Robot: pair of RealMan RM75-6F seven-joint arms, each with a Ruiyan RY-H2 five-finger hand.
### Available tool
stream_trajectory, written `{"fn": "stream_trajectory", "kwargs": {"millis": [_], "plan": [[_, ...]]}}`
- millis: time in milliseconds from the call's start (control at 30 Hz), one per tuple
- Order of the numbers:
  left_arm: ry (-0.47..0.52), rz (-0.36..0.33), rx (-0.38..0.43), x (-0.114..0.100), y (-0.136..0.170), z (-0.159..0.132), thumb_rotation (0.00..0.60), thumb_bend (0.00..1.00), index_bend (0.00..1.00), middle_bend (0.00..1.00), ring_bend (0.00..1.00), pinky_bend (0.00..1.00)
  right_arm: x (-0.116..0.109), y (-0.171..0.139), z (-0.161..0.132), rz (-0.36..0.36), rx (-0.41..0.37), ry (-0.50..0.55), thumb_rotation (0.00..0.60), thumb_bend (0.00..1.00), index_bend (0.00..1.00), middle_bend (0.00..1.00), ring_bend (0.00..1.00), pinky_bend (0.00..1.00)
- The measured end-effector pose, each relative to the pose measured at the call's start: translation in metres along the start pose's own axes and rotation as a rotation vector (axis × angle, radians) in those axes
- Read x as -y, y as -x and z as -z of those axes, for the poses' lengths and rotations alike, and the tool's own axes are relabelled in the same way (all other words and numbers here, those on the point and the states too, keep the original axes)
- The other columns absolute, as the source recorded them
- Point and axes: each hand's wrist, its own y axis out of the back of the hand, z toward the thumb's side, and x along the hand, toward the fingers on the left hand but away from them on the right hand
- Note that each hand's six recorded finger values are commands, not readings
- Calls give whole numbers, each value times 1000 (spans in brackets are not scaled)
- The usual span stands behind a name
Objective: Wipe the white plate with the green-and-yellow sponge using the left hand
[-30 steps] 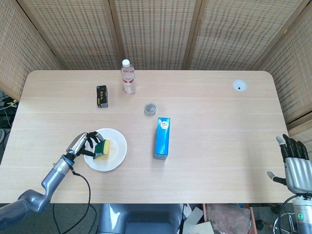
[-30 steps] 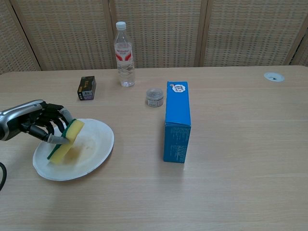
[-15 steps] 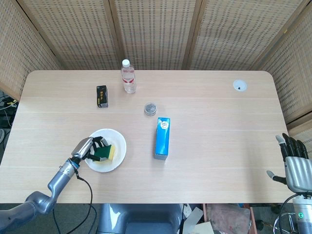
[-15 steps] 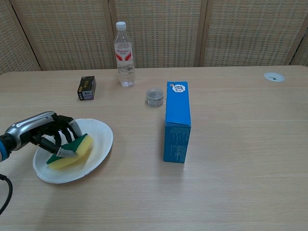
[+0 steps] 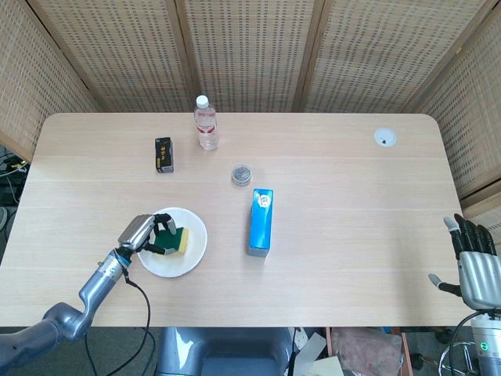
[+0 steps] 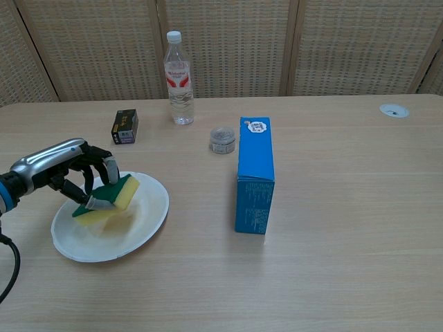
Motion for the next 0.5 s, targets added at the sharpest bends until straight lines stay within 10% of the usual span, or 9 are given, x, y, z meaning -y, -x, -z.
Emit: {"fn": "stream_trajectory", "kwargs": {"millis": [500], "plan": [[-305, 104, 36, 6, -6, -7, 600, 147, 574, 471, 440, 555, -1, 1, 0, -1, 1, 6, 600, 0, 0, 0, 0, 0]]}}
